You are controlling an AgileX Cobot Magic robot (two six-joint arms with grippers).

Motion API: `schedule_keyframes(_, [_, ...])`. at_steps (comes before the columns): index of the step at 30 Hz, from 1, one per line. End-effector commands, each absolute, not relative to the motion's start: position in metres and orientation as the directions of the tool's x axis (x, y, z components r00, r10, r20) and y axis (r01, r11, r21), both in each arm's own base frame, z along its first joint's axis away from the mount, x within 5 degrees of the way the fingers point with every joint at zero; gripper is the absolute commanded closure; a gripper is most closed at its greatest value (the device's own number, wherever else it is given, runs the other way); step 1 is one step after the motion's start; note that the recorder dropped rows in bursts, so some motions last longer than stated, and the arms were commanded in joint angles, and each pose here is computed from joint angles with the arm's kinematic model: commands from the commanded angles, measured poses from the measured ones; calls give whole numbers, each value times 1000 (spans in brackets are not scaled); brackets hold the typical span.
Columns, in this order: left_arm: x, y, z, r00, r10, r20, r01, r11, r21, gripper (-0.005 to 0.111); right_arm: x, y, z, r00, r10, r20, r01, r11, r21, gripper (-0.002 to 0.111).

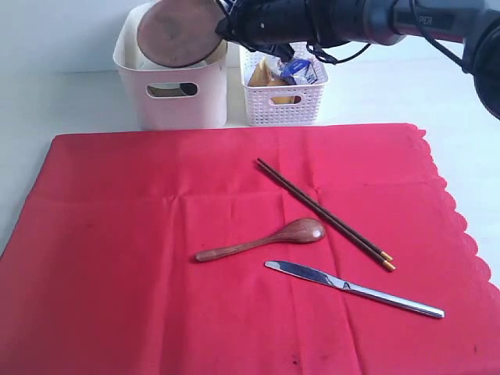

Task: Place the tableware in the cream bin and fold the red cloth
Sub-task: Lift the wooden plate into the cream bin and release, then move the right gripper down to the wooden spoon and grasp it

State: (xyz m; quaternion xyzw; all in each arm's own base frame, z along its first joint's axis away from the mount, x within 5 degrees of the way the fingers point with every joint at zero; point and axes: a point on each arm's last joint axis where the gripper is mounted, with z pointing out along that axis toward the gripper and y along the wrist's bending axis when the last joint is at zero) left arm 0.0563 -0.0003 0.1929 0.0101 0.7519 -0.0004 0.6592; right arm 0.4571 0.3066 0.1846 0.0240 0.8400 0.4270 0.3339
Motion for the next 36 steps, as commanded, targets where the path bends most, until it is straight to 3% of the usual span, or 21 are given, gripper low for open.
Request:
schedule_keyframes(1, [56,-1,194,-119,13,-993,20,1000,11,106,459,304,193,-751,313,-582,-282,645,710,73])
schedule_keyframes(6, [56,-1,194,-119,13,-993,20,1000,11,106,454,307,196,-763,248,-597,-340,631,697,59])
schedule_keyframes(10, [56,-1,194,-119,13,-993,20,1000,11,106,447,305,211,-789,186,-585,-392,582,713,59])
schedule_keyframes(16, [56,-1,194,-119,13,-993,20,1000,11,106,435,285,237,-781,-44,-623,-539,553,636,61])
schedule_keyframes(19, [56,-1,194,-119,13,-993,20,1000,11,106,427,272,250,-768,-162,-620,-575,601,555,67])
schedule_keyframes(24, [56,-1,194,-119,13,-993,20,1000,11,106,411,249,277,-760,-308,-573,-578,723,378,89])
schedule_keyframes(29, [56,-1,194,-119,13,-993,20,1000,11,106,389,230,287,-752,-416,-512,-604,746,281,108])
schedule_keyframes(36, [56,-1,194,-119,13,-993,20,1000,11,106,339,199,266,-758,-478,-445,-609,763,218,108])
